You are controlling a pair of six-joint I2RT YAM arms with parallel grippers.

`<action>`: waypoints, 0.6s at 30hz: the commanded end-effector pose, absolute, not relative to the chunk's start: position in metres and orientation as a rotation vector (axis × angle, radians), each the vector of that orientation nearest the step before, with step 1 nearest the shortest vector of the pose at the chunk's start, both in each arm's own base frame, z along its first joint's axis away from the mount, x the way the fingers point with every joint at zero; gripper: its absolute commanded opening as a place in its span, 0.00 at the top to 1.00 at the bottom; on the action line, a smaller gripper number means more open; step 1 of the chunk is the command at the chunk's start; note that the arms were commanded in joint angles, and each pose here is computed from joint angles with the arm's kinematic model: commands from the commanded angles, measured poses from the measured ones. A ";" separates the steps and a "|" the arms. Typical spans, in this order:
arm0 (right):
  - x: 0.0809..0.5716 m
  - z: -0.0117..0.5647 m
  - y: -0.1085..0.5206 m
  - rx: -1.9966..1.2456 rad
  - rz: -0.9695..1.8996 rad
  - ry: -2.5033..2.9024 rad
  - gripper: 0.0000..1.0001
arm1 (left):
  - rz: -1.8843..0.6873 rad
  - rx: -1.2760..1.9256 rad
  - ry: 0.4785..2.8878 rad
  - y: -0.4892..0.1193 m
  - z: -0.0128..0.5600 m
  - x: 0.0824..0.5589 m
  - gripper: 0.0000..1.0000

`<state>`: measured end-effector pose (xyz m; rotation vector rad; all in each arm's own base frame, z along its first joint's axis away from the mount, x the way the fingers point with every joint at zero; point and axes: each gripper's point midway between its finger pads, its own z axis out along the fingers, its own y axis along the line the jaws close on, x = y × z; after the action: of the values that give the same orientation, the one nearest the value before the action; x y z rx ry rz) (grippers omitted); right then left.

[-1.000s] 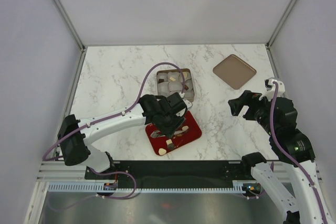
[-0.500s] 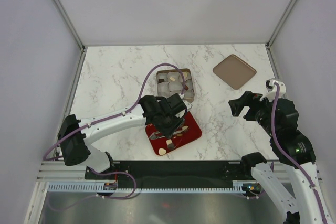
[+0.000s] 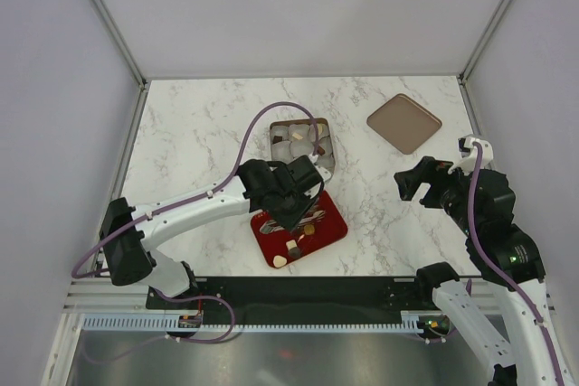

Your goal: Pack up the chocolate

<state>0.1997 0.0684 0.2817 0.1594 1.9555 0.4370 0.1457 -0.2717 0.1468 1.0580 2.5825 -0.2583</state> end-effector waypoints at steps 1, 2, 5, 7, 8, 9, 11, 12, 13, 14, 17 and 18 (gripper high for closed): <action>0.200 0.297 0.065 0.162 0.427 1.917 0.06 | -0.285 0.990 2.533 -0.283 0.172 0.155 0.60; 0.200 0.298 0.066 0.160 0.429 1.915 0.06 | -0.283 0.988 2.530 -0.283 0.174 0.156 0.60; 0.200 0.298 0.066 0.160 0.429 1.915 0.06 | -0.266 0.970 2.505 -0.286 0.185 0.164 0.60; 0.199 0.297 0.066 0.161 0.434 1.916 0.06 | -0.226 0.932 2.482 -0.286 0.196 0.178 0.60; 0.200 0.298 0.066 0.164 0.434 1.913 0.06 | -0.218 0.912 2.476 -0.286 0.201 0.184 0.60; 0.200 0.296 0.067 0.165 0.438 1.918 0.06 | -0.212 0.894 2.467 -0.290 0.209 0.191 0.60; 0.200 0.296 0.068 0.161 0.446 1.919 0.06 | -0.206 0.864 2.451 -0.291 0.218 0.203 0.60; 0.200 0.294 0.069 0.162 0.450 1.923 0.06 | -0.217 0.845 2.430 -0.293 0.228 0.210 0.60; 0.200 0.293 0.069 0.163 0.453 1.924 0.06 | -0.212 0.825 2.435 -0.292 0.228 0.219 0.60; 0.200 0.292 0.070 0.162 0.456 1.925 0.06 | -0.213 0.816 2.433 -0.293 0.230 0.225 0.60; 0.199 0.291 0.070 0.165 0.459 1.923 0.06 | -0.202 0.779 2.421 -0.292 0.237 0.245 0.60; 0.200 0.289 0.070 0.166 0.458 1.928 0.06 | -0.202 0.763 2.418 -0.291 0.240 0.252 0.60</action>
<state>0.1990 0.0690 0.2830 0.1587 1.9554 0.4421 0.2300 -0.2949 0.2259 0.7901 2.4593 -0.2349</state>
